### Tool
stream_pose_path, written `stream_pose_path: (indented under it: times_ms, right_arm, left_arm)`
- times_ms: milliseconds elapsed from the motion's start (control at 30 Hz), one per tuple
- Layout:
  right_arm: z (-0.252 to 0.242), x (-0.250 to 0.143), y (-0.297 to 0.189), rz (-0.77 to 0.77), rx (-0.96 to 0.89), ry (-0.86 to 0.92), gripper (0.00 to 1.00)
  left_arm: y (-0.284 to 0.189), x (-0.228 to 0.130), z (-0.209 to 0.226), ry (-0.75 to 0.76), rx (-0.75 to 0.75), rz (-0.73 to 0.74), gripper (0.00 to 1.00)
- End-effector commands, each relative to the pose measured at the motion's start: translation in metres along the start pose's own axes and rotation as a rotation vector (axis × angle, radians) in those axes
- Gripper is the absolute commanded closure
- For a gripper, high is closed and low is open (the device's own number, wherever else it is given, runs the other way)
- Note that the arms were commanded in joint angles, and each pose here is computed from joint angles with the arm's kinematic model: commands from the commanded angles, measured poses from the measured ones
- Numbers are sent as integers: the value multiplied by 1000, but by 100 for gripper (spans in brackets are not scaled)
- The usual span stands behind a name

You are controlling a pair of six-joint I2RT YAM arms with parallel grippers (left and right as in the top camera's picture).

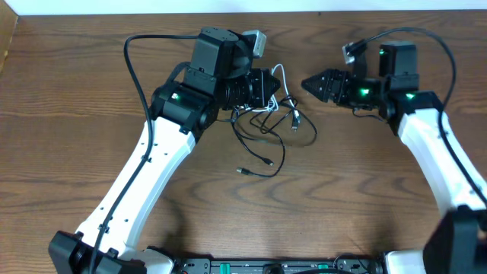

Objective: Untangle cables

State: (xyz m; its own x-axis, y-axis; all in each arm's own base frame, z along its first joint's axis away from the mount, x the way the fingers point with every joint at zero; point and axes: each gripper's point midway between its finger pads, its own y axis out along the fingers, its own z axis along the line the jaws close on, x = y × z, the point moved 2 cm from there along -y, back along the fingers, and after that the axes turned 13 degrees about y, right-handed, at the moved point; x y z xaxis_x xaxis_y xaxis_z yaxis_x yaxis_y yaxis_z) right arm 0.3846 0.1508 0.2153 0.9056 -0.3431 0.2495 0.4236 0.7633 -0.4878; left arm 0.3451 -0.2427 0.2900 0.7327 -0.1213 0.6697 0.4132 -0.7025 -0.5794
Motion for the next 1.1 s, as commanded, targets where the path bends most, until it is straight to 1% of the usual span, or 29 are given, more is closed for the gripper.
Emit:
stream_pose_path:
  times_ms: [0, 200, 400, 500, 533, 567, 633, 733, 767, 833, 933, 1067]
  right_arm:
    - [8, -13, 12, 51, 16, 63, 16]
    - [-3, -32, 49, 99, -64, 203, 16]
    - [-6, -48, 82, 157, -65, 256, 17]
    - [-10, -56, 91, 183, -80, 273, 21]
    - [-12, -59, 92, 193, -88, 279, 32]
    - [-15, -62, 95, 203, -98, 286, 53]
    - [-22, -68, 98, 220, -125, 305, 65]
    - [-34, -76, 104, 248, -165, 334, 73]
    - [-39, -79, 105, 258, -179, 347, 74]
    - [-48, -83, 108, 275, -204, 370, 78]
    - [-59, -88, 112, 292, -232, 391, 87]
    - [-68, -86, 114, 277, -256, 383, 92]
  left_arm:
    - [-3, 4, -5, -1, -20, -10, 93]
    - [-3, 4, -5, -1, -20, -9, 93]
    - [-3, 1, -4, -6, -17, 2, 93]
    - [-3, 2, -4, -5, -14, -2, 93]
    - [-3, 3, -4, 1, -14, -6, 93]
    - [-3, 5, -3, 4, -10, -14, 93]
    - [-4, 10, -2, 9, -10, -34, 93]
    - [-7, 24, 0, 26, -13, -95, 93]
    - [-9, 30, 1, 23, -13, -120, 93]
    - [-14, 42, 5, 2, -15, -168, 93]
    - [-25, 58, 8, -32, -58, -231, 92]
    - [-34, 68, 11, -62, -109, -264, 93]
